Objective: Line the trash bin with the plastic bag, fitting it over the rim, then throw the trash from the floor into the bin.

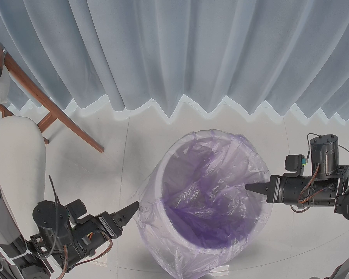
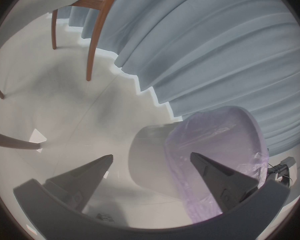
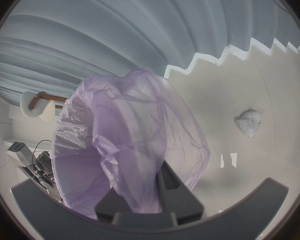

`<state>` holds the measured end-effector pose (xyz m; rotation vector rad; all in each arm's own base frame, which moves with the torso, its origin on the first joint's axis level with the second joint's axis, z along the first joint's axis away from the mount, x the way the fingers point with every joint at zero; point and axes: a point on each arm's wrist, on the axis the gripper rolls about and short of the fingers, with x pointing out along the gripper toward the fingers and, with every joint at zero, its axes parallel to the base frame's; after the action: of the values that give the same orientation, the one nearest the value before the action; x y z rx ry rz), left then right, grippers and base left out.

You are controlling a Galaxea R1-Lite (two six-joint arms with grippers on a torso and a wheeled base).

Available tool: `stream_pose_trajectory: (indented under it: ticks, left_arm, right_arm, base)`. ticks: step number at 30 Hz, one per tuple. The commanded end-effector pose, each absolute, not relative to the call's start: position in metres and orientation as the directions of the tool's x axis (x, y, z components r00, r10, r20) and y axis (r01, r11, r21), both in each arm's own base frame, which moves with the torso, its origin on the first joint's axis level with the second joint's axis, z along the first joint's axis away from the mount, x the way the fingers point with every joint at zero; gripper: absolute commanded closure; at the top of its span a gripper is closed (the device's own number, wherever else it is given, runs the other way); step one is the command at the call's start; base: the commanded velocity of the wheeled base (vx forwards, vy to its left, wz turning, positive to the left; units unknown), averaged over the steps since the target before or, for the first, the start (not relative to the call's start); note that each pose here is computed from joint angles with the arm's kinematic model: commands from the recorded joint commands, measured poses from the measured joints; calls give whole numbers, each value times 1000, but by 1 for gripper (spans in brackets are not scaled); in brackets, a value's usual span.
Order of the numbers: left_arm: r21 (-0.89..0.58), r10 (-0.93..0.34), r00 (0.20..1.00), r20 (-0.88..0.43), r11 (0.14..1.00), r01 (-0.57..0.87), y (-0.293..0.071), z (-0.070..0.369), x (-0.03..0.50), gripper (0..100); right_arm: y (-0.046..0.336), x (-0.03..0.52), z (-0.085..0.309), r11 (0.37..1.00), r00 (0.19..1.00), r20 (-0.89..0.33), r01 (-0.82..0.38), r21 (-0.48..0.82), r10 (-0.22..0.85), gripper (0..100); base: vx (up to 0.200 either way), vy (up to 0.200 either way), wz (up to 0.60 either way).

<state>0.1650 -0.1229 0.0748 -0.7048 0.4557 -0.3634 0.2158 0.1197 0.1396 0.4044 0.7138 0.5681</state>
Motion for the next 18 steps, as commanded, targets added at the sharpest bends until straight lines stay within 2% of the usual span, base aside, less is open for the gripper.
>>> stream_pose_trajectory:
  ticks: [1,7,10,13,18]
  left_arm:
    - [-680,-419,869,-263,719,142,-117,81,158,0]
    - [-735,-451,890,-68,626,261,-101,122,140,0]
    - [-715,-497,863,-84,634,296,-103,125,142,0]
    - [-649,-529,837,-140,688,326,-108,124,146,0]
    - [-550,-601,767,-225,728,409,-121,116,157,0]
  right_arm:
    - [117,219,137,791,629,-506,-326,518,590,100]
    - [108,225,125,853,649,-562,-308,420,512,100]
    - [110,225,125,858,648,-564,-355,371,512,100]
    - [111,226,122,861,642,-574,-405,308,508,100]
    - [110,225,119,891,648,-618,-390,232,445,100]
  base:
    - [0,0,0]
    - [0,0,0]
    - [0,0,0]
    - [0,0,0]
    - [0,0,0]
